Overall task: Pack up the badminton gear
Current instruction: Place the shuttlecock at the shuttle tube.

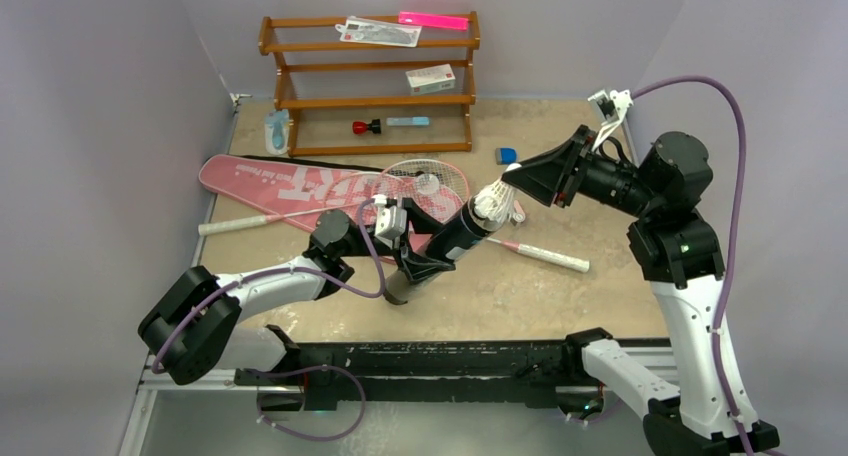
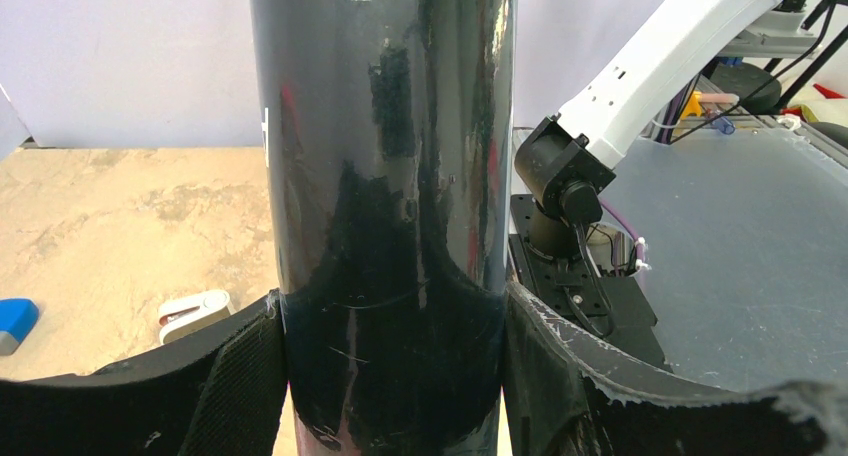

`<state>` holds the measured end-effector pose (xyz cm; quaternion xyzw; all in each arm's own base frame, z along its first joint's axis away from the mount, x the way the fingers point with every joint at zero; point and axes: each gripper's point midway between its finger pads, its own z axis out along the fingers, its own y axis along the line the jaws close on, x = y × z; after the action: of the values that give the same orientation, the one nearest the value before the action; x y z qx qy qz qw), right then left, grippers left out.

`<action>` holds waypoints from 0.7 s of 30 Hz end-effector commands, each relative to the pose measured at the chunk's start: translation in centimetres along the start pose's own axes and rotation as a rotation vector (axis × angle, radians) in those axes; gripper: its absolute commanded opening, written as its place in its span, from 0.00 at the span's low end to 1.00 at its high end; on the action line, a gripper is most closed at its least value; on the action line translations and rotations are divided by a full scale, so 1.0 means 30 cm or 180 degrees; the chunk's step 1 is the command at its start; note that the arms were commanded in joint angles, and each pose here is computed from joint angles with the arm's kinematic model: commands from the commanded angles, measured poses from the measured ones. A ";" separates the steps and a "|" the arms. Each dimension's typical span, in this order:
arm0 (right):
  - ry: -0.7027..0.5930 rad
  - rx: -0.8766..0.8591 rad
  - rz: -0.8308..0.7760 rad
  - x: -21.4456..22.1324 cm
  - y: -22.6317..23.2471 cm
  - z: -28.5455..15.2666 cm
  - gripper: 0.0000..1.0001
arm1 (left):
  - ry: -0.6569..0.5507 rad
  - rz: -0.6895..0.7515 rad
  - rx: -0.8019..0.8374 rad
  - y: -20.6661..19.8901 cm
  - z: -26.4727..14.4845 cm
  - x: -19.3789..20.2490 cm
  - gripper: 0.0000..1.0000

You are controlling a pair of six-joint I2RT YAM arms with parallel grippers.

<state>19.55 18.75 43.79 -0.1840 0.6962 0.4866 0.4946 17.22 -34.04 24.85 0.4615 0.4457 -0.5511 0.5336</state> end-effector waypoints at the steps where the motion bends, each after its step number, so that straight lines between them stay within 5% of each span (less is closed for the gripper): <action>1: 0.0078 -0.0079 0.0029 0.019 0.007 -0.001 0.00 | -0.0133 0.0163 0.0030 0.006 0.012 -0.071 0.51; 21: 0.0098 0.0059 -0.0088 0.037 -0.052 0.015 0.00 | -0.0078 0.0119 0.0029 0.015 0.017 -0.054 0.50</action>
<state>19.96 18.82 42.05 -0.1883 0.7087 0.4808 0.4807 17.30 -34.11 24.70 0.4616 0.4514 -0.5508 0.5290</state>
